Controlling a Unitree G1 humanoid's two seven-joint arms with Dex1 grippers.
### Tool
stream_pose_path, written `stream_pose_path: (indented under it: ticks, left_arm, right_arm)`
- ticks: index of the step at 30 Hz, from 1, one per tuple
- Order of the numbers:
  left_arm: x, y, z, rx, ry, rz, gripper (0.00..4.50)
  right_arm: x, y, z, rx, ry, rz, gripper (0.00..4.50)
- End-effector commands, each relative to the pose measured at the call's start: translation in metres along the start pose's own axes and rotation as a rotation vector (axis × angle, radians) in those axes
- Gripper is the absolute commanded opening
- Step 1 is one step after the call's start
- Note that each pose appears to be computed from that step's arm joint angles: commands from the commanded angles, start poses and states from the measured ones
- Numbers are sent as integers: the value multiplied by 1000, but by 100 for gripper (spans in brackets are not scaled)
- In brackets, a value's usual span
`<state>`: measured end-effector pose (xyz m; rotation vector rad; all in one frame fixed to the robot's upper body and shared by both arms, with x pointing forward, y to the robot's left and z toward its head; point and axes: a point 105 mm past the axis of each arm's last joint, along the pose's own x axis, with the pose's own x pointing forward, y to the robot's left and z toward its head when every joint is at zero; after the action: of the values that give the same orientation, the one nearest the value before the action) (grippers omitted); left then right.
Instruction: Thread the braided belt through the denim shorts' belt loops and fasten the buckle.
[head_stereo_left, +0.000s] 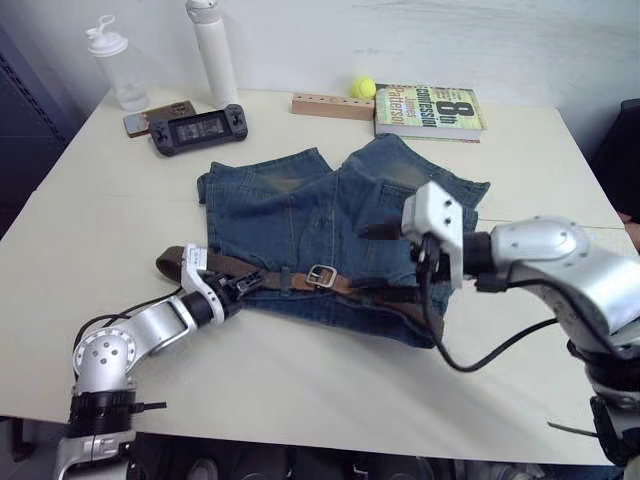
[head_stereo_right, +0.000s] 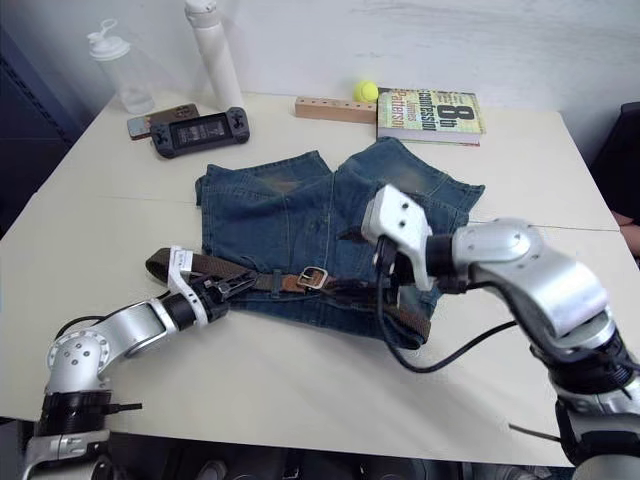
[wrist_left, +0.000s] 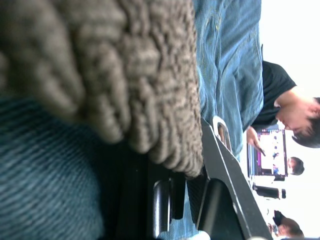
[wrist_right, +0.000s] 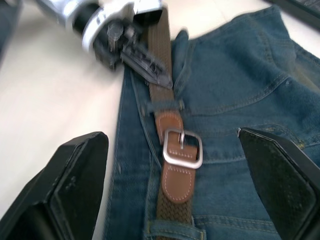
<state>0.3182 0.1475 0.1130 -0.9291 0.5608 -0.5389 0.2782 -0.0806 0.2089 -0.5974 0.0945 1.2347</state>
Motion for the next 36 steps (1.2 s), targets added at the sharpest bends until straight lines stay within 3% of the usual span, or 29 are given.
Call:
stream_pose_path:
  ticks: [1, 6, 14, 21, 31, 36]
  left_arm:
    - [12, -4, -22, -6, 106, -24, 0]
    - [8, 3, -34, 57, 210, 21, 0]
    - [5, 8, -19, 110, 220, 45, 0]
    - [5, 8, -19, 137, 263, 37, 0]
    - [5, 6, -15, 150, 281, 31, 0]
    - [3, 4, -17, 140, 292, 18, 0]
  right_arm:
    - [8, 10, -1, -152, 14, -21, 439]
    - [29, 24, -13, -342, 18, -29, 439]
    - [56, 31, -11, -532, -55, -52, 439]
    - [70, 29, -29, -608, -28, -54, 129]
    - [75, 37, -50, -624, -14, -27, 129]
    - [79, 26, -58, -652, 10, -78, 129]
